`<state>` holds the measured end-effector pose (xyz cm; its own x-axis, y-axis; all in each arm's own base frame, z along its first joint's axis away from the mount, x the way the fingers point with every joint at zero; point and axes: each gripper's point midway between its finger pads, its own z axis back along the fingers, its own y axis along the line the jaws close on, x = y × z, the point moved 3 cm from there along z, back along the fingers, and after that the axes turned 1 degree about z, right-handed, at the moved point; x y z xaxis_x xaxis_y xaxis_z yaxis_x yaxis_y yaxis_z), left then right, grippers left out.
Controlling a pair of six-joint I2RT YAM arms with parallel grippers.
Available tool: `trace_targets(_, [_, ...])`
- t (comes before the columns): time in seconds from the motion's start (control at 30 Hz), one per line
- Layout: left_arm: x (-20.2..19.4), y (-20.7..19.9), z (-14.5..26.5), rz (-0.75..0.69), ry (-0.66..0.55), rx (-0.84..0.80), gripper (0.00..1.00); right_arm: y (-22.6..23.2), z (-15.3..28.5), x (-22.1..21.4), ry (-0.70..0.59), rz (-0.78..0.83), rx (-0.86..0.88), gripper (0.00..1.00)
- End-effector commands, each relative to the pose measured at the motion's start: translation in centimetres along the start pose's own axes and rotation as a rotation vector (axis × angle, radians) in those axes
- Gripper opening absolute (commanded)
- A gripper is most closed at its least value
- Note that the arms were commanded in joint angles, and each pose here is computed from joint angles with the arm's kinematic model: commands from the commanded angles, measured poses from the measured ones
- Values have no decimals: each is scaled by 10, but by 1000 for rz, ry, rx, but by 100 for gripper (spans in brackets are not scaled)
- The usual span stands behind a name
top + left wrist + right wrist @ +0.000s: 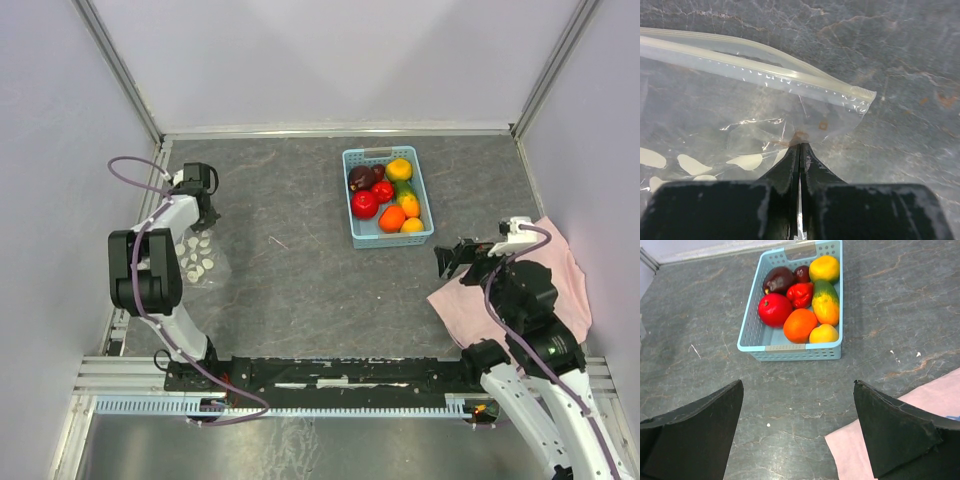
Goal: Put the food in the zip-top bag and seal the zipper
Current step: Pick up the zipper food storage bag at the corner of the board.
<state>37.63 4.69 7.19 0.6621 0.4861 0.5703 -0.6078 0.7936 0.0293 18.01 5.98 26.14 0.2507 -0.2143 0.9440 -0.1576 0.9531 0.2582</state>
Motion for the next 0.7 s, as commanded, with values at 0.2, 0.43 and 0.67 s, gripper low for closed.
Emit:
trace_targets(0.2, [27, -36, 87, -159, -130, -220, 3, 25, -16, 3, 113, 42, 121, 99])
trace_targets(0.43, [11, -67, 154, -475, -271, -382, 3, 43, -26, -4, 196, 26, 223, 99])
trace_targets(0.67, [-8, -81, 210, -633, -439, -525, 3, 66, -43, -9, 242, -37, 347, 99])
